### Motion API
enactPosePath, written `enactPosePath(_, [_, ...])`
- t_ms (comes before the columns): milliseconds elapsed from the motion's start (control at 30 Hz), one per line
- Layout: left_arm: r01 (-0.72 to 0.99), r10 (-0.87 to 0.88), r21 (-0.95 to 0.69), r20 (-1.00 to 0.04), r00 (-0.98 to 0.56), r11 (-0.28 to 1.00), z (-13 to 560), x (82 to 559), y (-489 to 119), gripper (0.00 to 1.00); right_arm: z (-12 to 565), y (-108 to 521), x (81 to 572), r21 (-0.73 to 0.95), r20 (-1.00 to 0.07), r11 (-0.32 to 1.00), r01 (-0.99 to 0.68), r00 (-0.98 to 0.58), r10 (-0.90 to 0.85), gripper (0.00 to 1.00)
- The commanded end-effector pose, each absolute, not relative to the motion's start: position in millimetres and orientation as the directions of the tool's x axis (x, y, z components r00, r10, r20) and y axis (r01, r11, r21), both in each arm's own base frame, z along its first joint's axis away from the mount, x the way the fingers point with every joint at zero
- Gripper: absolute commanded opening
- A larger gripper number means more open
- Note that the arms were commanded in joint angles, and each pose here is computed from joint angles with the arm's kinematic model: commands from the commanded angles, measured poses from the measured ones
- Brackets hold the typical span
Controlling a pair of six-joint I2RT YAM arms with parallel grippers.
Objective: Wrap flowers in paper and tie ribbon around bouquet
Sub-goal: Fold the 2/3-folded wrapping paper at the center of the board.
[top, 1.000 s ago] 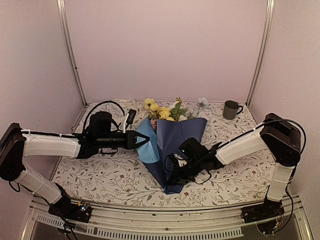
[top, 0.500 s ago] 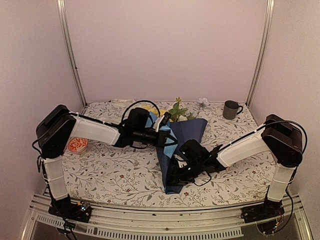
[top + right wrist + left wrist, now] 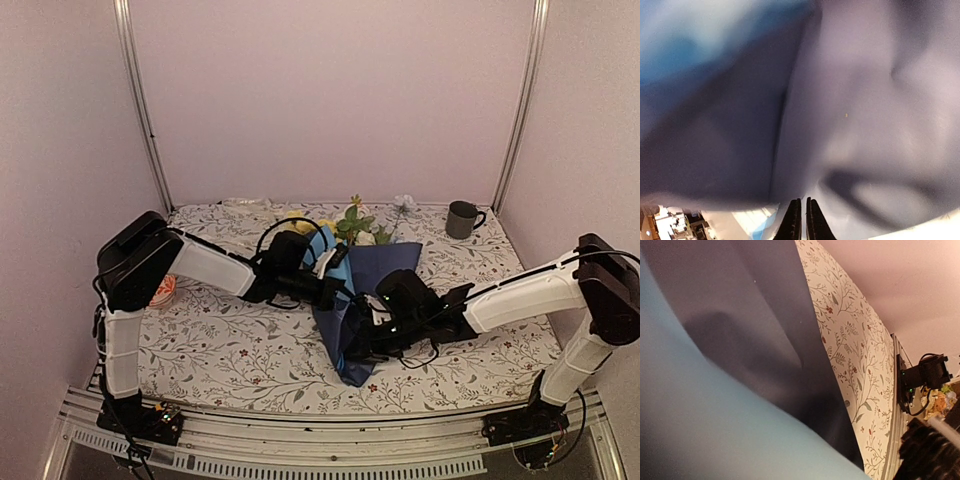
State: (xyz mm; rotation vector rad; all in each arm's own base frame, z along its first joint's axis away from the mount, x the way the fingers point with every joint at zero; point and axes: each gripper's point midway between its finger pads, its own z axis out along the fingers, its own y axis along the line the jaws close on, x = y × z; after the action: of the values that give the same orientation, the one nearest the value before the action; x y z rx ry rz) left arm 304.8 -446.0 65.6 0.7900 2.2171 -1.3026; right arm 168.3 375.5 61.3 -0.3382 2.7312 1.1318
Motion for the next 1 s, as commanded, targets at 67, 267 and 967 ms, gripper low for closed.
enactPosePath(67, [0.676, 0.32, -0.584, -0.602, -0.732, 0.448, 30.3, 297.4, -444.0, 0.0, 77.4, 330.5, 189.6, 0.631, -0.266, 0.756, -0.171, -0.964, 0.004, 0.13])
enactPosePath(267, [0.699, 0.339, -0.556, -0.618, -0.71, 0.45, 34.9, 294.8, -446.9, 0.0, 59.5, 272.3, 221.7, 0.603, -0.241, 0.796, -0.039, -0.961, 0.136, 0.4])
enactPosePath(967, [0.807, 0.418, -0.478, -0.692, -0.589, 0.346, 85.7, 266.7, -482.7, 0.0, 31.4, 296.1, 277.2, 0.687, -0.209, 0.724, -0.059, -0.971, 0.119, 0.02])
